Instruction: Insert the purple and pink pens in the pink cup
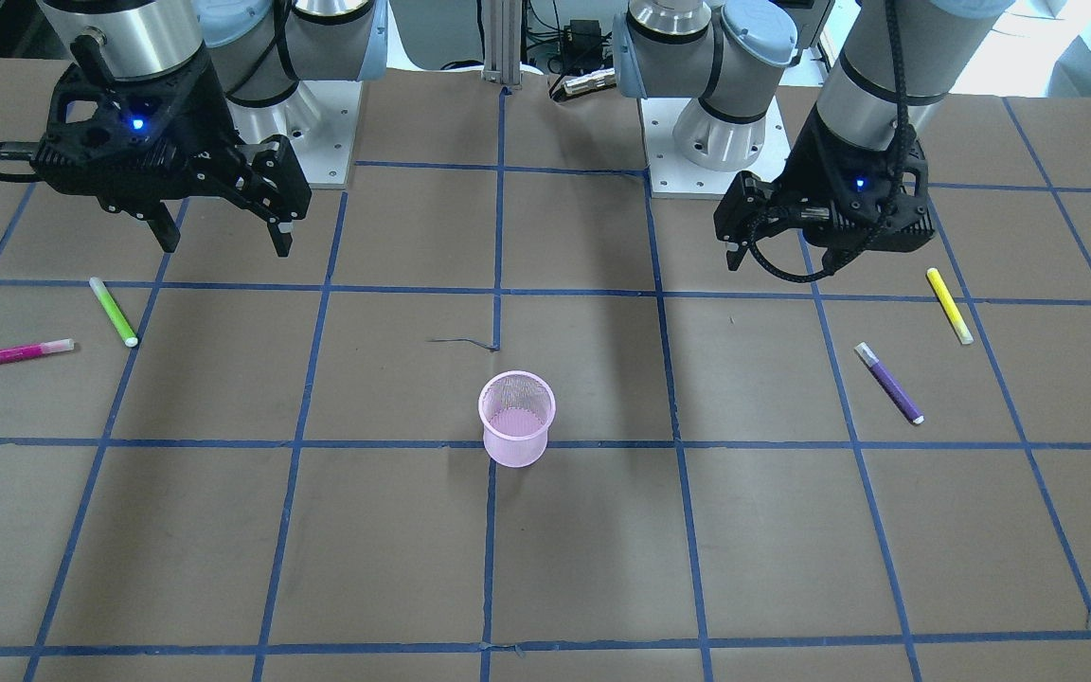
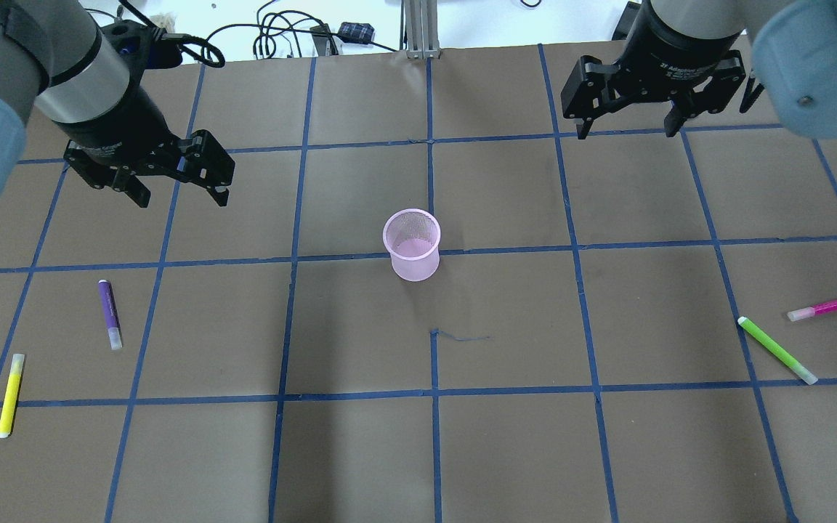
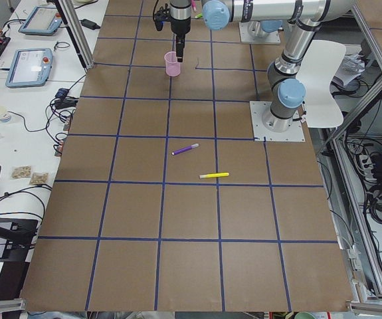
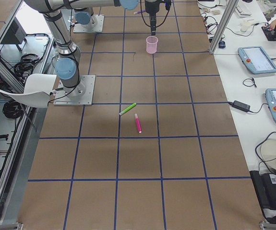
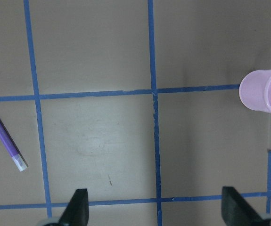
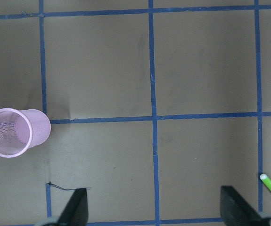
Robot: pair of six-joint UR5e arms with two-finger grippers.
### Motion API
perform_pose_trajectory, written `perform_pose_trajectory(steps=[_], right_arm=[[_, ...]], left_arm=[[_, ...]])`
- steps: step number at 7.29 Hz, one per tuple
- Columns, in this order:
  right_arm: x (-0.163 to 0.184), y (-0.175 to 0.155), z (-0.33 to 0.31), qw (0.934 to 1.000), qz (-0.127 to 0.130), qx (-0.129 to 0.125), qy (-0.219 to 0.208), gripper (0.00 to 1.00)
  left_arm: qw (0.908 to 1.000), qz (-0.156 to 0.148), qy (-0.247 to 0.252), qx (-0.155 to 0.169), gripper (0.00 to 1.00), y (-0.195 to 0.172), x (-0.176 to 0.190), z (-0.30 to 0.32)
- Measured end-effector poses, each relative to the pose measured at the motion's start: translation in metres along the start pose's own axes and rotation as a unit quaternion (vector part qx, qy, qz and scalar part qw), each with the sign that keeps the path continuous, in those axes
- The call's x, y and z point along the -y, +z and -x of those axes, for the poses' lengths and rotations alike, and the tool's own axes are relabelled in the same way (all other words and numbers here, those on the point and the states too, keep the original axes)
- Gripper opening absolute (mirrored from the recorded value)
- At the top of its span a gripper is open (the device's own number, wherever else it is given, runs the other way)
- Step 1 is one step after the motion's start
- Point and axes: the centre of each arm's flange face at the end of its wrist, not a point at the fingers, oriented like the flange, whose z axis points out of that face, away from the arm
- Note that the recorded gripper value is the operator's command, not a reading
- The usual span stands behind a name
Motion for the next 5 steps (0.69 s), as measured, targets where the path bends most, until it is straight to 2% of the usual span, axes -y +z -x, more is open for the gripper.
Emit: perform_pose_trajectory(steps=[5], right_arm=[[-0.0009,-0.0003,-0.0024,0.9999,0.003,-0.002,-0.012,1.0]], left_arm=[[0.9999,0.009,-0.003,0.002,1.0,0.0042,0.0023,0.0057]])
